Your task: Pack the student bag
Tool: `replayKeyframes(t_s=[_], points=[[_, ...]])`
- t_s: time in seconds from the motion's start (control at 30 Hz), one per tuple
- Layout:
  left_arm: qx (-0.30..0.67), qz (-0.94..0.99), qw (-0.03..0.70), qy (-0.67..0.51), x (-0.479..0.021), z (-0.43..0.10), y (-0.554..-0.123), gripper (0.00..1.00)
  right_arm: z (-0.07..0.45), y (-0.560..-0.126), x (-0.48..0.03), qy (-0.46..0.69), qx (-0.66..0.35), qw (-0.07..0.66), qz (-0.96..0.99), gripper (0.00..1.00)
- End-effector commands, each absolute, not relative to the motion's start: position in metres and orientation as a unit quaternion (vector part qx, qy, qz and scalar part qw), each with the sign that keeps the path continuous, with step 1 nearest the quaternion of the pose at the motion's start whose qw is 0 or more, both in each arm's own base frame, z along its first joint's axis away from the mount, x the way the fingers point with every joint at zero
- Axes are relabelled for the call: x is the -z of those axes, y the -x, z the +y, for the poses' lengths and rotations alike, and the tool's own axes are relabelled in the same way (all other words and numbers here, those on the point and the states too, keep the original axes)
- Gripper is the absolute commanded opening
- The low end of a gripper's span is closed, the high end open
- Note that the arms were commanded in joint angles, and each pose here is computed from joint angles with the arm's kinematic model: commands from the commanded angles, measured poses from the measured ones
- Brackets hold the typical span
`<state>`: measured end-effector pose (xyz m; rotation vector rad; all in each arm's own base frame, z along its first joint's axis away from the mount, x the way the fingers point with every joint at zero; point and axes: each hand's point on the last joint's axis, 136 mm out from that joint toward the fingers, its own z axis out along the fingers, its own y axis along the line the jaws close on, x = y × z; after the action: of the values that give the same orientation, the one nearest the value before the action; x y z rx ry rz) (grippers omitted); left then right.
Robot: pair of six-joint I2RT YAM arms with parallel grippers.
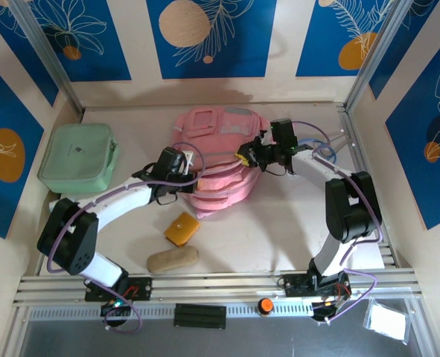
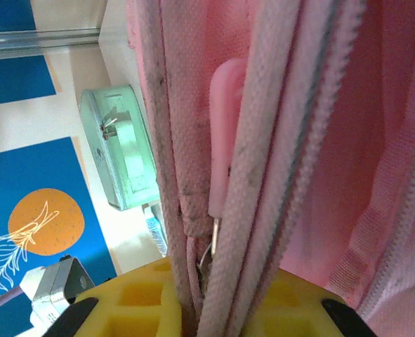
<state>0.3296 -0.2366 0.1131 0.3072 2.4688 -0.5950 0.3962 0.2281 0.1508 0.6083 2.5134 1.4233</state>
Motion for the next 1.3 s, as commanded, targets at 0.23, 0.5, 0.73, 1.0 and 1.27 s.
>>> replayKeyframes(t_s=[0.23,0.5,0.73,1.0,1.27], points=[[0.324,0.87,0.301,-0.218,-0.171,-0.329,-0.314,0.0,0.225,-0.369,-0.163,-0.286,-0.453,0.12,0.836,0.55],[0.352,0.853,0.282,-0.263,-0.169,-0.381,-0.299,0.0,0.217,-0.361,-0.143,-0.347,-0.385,0.133,0.845,0.58],[0.345,0.855,0.288,-0.259,-0.165,-0.381,-0.301,0.0,0.22,-0.373,-0.138,-0.337,-0.39,0.129,0.847,0.44],[0.324,0.865,0.289,-0.253,-0.154,-0.364,-0.303,0.0,0.216,-0.378,-0.144,-0.322,-0.4,0.139,0.846,0.12],[0.257,0.896,0.241,-0.272,-0.117,-0.304,-0.298,0.0,0.197,-0.381,-0.178,-0.282,-0.428,0.179,0.84,0.08]])
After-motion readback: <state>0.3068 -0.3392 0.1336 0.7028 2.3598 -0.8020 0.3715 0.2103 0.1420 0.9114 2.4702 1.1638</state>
